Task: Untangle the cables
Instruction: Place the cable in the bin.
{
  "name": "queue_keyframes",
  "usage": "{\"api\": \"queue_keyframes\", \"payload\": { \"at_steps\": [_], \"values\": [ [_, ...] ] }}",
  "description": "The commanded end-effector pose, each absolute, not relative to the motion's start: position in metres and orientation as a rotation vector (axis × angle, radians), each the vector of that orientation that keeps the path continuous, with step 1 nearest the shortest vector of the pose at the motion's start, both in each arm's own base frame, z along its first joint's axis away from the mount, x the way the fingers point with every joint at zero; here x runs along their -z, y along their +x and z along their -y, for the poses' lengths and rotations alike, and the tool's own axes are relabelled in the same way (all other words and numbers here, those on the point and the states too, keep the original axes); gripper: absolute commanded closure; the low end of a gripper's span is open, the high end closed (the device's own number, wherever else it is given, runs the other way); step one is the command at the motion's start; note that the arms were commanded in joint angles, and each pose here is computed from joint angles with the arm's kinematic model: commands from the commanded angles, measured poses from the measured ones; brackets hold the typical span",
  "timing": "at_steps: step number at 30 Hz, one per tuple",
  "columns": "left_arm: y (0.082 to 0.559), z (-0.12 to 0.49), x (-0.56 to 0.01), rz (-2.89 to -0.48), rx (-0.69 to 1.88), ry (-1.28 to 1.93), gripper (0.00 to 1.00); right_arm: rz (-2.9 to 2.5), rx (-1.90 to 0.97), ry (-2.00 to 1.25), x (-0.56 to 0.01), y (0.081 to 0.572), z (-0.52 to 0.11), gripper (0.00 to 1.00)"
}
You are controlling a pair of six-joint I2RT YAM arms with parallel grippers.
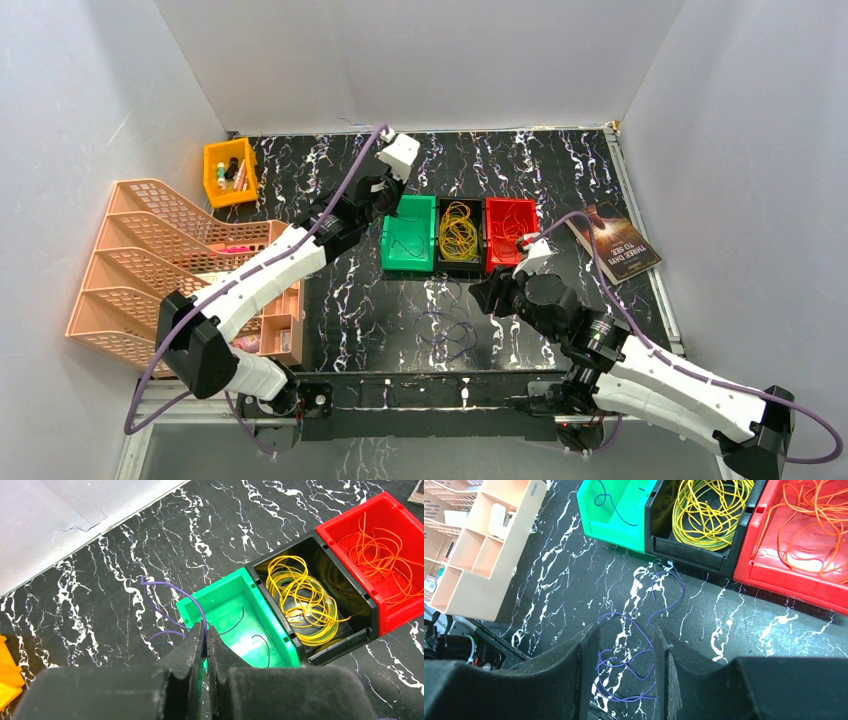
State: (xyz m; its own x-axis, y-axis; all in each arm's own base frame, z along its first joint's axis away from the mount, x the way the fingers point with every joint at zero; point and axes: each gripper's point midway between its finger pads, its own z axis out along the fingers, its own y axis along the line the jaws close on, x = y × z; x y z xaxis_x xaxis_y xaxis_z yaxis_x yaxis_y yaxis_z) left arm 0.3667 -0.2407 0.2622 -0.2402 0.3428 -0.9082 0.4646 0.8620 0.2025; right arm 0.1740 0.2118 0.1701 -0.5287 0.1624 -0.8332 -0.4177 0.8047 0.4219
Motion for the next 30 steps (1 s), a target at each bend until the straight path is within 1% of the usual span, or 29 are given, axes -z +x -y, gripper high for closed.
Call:
{"api": "queue_keyframes", "payload": {
  "at_steps": [1,7,9,11,13,16,19,30],
  "values": [
    [0.366,0.247,-0.254,-1.871,0.147,0.661,1.0,-1.943,-0.784,-0.172,-0.182,0.177,-0.217,0.49],
    [0.363,0.28,-0.241,-1.887,0.197,0.754,1.0,-1.949,-0.785,-0.168,-0.18,0.176,-0.216,0.49],
    [0.359,0.301,-0.241,-1.874,0.227,0.795,1.0,-1.947,-0.784,-0.154,-0.179,0.176,-0.213,0.49],
    [0.354,0.335,-0.239,-1.861,0.291,0.844,1.0,-1.935,-0.788,-0.123,-0.181,0.175,-0.207,0.49],
    [0.356,0.346,-0.24,-1.855,0.313,0.851,1.0,-1.935,-0.785,-0.117,-0.181,0.175,-0.205,0.49],
    [0.371,0.338,-0.235,-1.849,0.272,0.797,1.0,-1.938,-0.777,-0.113,-0.181,0.175,-0.203,0.49],
    [0.381,0.325,-0.221,-1.889,0.31,0.743,1.0,-1.937,-0.777,-0.112,-0.182,0.175,-0.203,0.49],
    [0.386,0.29,-0.182,-1.997,0.313,0.635,1.0,-1.942,-0.774,-0.115,-0.18,0.175,-0.204,0.49]
  ]
}}
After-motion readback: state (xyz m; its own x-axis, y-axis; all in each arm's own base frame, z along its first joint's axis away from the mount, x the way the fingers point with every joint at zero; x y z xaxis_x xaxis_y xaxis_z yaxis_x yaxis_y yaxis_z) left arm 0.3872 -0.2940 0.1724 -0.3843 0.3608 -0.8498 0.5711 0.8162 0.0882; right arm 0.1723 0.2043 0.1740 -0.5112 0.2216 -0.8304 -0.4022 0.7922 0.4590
